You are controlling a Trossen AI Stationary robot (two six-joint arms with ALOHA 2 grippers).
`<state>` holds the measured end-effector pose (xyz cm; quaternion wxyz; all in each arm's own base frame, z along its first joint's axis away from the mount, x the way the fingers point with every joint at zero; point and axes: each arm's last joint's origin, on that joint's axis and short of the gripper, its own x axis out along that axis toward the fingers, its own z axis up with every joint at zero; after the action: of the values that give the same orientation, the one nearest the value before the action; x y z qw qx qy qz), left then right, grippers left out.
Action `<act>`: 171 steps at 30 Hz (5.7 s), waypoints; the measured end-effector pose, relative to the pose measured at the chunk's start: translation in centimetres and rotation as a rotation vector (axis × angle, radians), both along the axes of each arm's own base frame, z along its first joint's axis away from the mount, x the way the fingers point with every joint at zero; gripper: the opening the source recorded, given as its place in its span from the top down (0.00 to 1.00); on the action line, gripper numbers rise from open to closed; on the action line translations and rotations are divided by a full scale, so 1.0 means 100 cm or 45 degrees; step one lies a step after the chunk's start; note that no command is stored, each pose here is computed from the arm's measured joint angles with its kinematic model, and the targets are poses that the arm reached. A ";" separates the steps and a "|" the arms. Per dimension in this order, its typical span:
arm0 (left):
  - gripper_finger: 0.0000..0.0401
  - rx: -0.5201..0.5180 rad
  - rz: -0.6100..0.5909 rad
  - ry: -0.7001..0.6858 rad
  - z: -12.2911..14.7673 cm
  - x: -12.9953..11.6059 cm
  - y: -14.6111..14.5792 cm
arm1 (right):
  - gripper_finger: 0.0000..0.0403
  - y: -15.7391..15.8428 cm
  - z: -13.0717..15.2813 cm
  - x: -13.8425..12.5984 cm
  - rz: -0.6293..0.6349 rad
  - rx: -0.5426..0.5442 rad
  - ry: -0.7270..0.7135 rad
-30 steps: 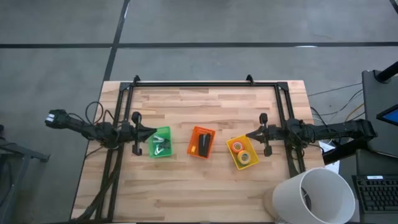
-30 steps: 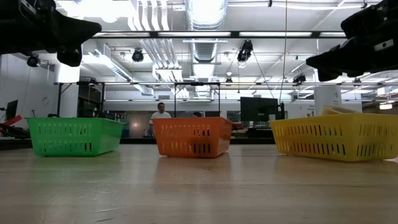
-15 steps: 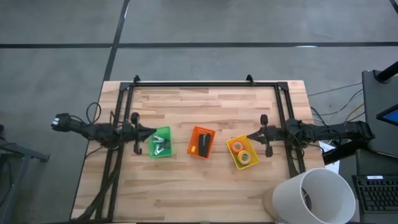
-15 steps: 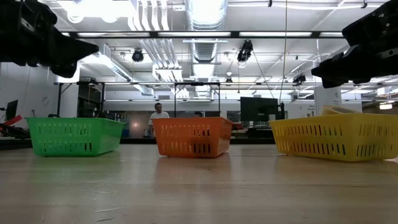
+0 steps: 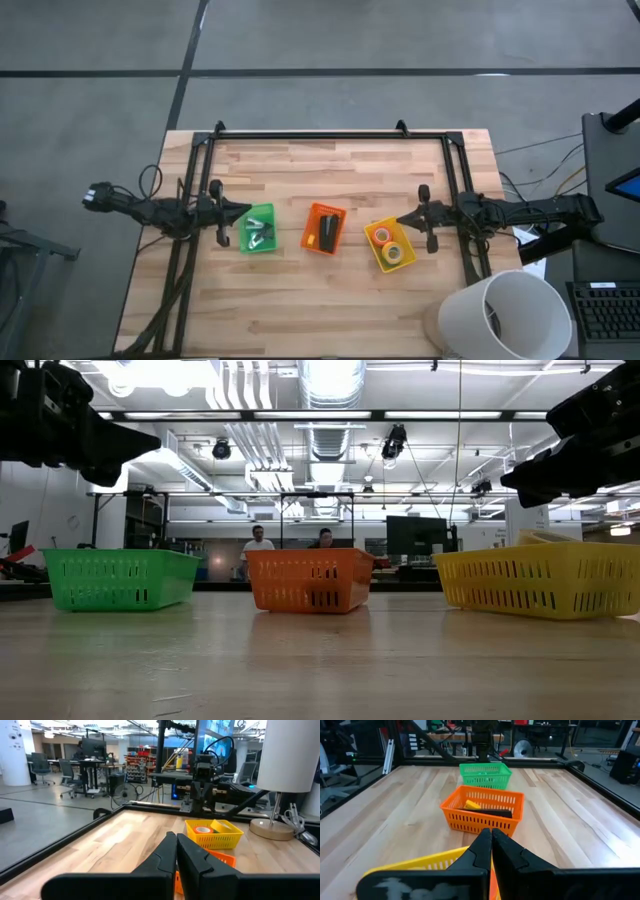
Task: Pick and place Stapler, Stapler remover, tape
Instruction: Return to Home Position
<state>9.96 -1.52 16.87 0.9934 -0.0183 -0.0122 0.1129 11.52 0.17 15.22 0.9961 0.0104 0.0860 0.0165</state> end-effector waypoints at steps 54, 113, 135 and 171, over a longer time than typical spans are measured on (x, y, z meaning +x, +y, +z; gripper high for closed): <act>0.96 0.001 0.000 0.000 0.000 0.000 0.000 | 0.98 0.000 0.000 0.000 -0.001 -0.004 -0.001; 0.96 0.001 -0.001 0.000 0.000 0.000 0.000 | 0.98 0.000 0.000 0.000 -0.001 -0.002 -0.001; 0.96 0.001 -0.001 0.000 0.000 0.000 0.000 | 0.98 0.000 0.000 0.000 0.000 -0.004 -0.001; 0.96 0.001 -0.001 -0.001 0.000 0.000 0.000 | 0.98 0.000 0.000 0.000 -0.001 -0.002 -0.001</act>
<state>9.96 -1.53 16.88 0.9934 -0.0179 -0.0124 0.1125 11.52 0.17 15.24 0.9962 0.0097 0.0856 0.0160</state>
